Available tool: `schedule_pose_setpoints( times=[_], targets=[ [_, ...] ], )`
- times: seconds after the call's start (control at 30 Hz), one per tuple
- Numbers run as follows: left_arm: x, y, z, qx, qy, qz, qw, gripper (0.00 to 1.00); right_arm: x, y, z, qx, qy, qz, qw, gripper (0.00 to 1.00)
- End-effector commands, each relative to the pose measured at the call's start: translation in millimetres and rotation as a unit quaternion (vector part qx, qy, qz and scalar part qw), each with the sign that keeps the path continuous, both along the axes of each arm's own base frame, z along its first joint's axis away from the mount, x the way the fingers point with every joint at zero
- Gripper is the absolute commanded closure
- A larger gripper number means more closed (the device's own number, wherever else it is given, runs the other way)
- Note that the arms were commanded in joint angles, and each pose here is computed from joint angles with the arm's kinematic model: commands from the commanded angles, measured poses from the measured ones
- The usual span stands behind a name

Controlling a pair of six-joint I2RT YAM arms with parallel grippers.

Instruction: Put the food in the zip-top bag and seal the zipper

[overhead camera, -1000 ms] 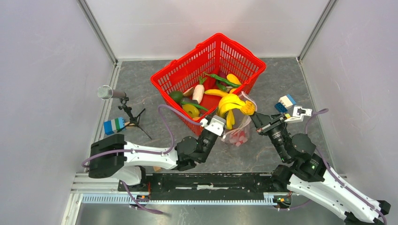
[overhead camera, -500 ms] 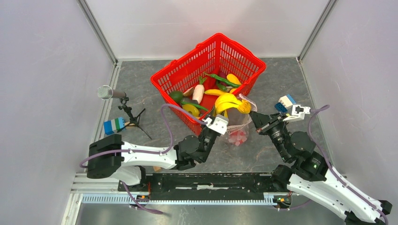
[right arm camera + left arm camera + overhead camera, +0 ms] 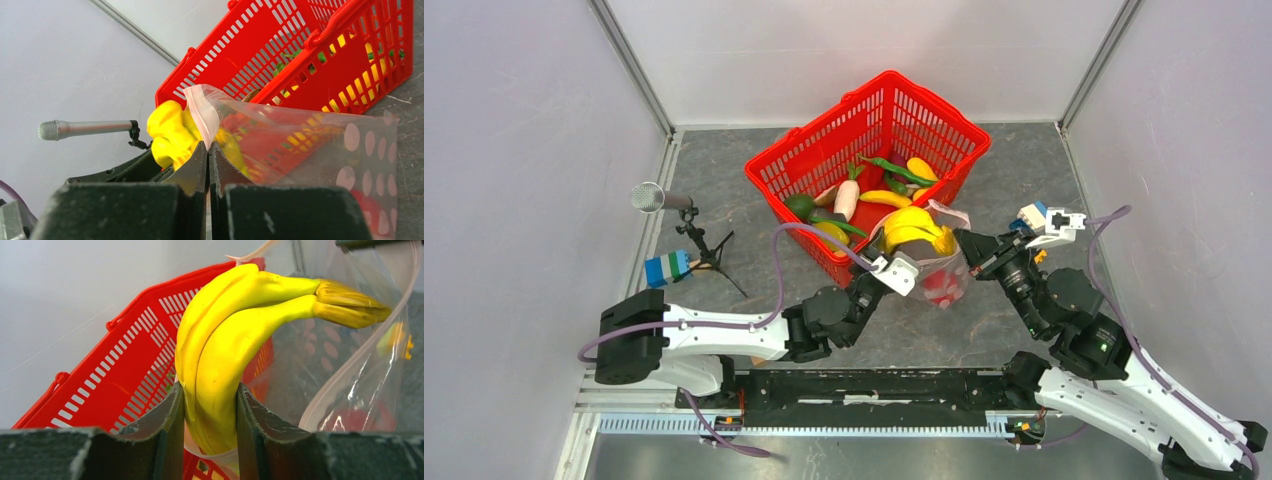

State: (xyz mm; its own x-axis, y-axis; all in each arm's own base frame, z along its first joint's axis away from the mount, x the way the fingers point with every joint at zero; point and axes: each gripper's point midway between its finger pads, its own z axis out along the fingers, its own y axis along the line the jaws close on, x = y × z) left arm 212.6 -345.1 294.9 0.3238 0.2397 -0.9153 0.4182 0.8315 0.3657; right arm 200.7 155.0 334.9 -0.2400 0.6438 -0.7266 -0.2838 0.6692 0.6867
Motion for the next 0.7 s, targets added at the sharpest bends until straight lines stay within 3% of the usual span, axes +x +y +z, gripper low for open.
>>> schedule_pose_setpoints(
  times=[0.0,0.03,0.13,0.2,0.3,0.5,0.67],
  targets=[
    [-5.5,-8.7,-0.6,0.060,0.001,-0.033,0.998,0.53,-2.6,4.8,33.4,0.022,-0.035,0.016,0.999,1.00],
    [-7.3,-12.3,-0.1,0.066,0.008,-0.043,0.997,0.52,-1.9,6.6,31.6,0.019,-0.033,0.018,0.999,1.00],
    [-15.6,-19.5,11.2,0.053,0.025,-0.079,0.995,0.24,-0.3,8.9,26.4,0.012,-0.027,0.018,0.999,1.00],
    [-22.4,-24.8,17.4,0.054,0.041,-0.120,0.990,0.26,-0.1,7.4,25.4,0.012,-0.026,0.015,0.999,1.00],
    [-27.5,-30.0,30.5,0.045,0.081,-0.170,0.981,0.16,-0.5,5.4,24.6,0.014,-0.026,0.012,0.999,1.00],
    [-20.5,-14.0,44.0,0.009,0.123,-0.175,0.977,0.12,-2.6,3.5,31.9,0.005,-0.041,0.016,0.999,1.00],
    [-19.2,6.9,67.2,-0.037,0.138,-0.172,0.975,0.12,-10.4,1.1,66.3,-0.087,-0.131,0.040,0.987,1.00]
  ],
)
